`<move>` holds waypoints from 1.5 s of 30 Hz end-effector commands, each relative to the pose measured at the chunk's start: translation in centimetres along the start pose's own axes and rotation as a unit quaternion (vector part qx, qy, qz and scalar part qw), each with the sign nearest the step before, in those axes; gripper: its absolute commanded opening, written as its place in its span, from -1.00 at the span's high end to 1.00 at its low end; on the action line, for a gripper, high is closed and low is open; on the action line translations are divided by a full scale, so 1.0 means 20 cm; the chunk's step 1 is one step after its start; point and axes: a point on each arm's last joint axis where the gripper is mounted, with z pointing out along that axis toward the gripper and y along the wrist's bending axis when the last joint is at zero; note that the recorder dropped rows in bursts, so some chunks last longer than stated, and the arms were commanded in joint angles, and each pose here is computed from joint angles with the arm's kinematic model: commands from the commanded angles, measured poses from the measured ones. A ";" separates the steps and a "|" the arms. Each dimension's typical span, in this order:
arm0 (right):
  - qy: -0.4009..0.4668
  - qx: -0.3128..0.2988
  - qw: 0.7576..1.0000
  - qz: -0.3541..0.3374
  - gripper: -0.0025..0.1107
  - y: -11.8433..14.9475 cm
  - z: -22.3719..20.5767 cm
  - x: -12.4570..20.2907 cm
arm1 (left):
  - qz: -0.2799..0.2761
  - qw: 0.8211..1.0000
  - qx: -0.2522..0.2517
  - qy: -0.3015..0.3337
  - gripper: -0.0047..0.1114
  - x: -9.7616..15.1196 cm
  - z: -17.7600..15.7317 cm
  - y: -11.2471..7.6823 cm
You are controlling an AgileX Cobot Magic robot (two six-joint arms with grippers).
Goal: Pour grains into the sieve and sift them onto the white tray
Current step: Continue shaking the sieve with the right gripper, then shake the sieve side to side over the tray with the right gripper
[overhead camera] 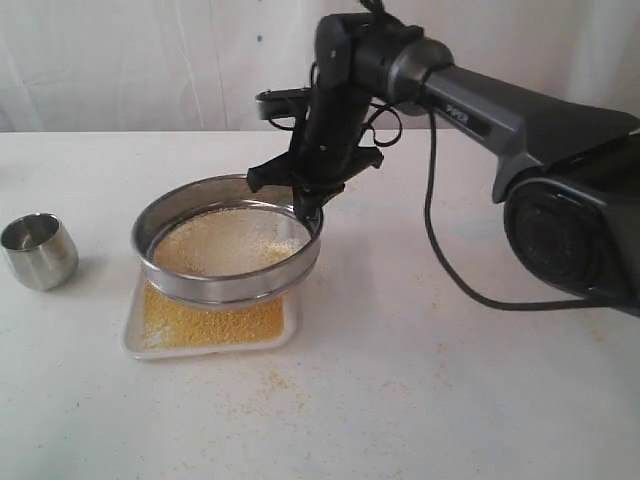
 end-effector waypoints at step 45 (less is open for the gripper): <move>-0.200 0.097 0.974 0.033 0.96 -0.01 -0.16 -0.19 | 0.001 1.000 0.002 0.000 0.92 0.01 0.00 0.00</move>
